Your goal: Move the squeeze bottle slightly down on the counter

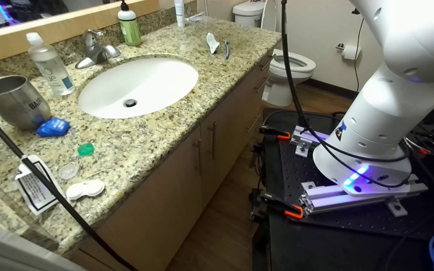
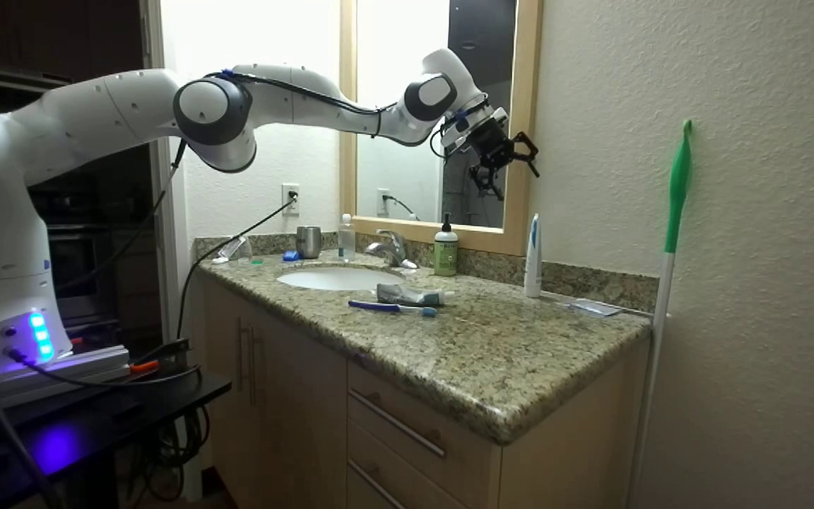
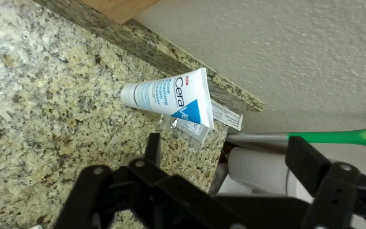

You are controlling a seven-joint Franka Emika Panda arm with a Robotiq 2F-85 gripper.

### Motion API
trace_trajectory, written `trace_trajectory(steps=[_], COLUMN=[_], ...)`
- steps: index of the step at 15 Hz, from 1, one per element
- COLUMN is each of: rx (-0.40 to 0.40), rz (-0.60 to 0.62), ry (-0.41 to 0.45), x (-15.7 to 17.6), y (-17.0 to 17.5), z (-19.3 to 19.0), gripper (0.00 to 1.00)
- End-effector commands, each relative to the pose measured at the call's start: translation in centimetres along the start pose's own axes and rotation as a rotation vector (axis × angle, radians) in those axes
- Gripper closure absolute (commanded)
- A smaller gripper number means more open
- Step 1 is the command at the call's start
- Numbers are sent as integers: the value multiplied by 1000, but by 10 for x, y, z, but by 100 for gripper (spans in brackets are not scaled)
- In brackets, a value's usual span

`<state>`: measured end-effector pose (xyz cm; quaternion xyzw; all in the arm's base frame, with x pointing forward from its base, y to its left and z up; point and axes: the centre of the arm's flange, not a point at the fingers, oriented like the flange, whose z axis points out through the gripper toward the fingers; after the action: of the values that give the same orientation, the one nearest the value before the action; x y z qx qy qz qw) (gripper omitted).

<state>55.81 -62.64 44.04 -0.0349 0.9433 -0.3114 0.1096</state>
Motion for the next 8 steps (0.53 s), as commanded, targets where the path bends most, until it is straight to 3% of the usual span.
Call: trace_trajectory(steps=[1, 5, 6, 7, 8], rx=[175, 293, 265, 244, 241], rz=[-73, -132, -135, -132, -137], ry=[44, 86, 103, 84, 93], x=[-13, -34, -38, -11, -9], y=[19, 29, 32, 53, 59], z=[31, 91, 99, 70, 78], gripper=[0, 0, 0, 0, 0])
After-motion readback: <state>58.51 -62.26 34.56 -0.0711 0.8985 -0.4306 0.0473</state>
